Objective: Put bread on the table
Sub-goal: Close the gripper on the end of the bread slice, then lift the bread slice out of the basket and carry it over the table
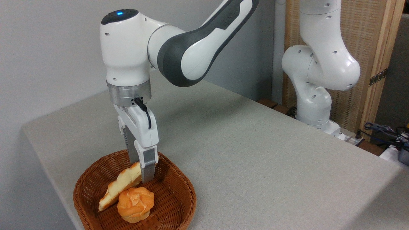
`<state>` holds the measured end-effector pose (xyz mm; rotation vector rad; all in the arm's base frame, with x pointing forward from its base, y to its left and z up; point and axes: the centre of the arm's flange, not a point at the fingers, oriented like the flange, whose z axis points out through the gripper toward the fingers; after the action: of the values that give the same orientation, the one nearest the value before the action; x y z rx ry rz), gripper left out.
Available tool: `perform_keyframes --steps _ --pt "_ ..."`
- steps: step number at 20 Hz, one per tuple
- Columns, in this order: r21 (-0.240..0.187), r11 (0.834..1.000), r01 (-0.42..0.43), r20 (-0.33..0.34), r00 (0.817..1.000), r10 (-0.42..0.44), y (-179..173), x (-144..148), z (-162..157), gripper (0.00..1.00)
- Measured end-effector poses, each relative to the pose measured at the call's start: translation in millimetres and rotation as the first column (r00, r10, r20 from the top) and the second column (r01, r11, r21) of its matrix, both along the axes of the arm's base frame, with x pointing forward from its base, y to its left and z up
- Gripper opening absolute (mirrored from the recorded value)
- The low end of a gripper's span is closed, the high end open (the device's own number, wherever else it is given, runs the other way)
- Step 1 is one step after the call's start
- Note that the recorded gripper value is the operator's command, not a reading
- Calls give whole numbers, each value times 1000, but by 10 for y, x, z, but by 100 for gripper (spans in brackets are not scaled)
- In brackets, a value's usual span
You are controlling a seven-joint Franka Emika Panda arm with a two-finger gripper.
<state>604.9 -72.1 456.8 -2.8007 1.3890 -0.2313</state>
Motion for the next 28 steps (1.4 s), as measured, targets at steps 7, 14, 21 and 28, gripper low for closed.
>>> perform_keyframes --steps 7,14,21,28 --pt "4 1000 30 0 1000 -30 -4 -3 -8 22" --pt "-6 1000 25 1 1000 -25 -7 -2 3 22" --pt "-101 994 -49 17 999 51 163 -57 348 20" --pt "-114 989 -92 -20 996 91 472 -185 855 19"
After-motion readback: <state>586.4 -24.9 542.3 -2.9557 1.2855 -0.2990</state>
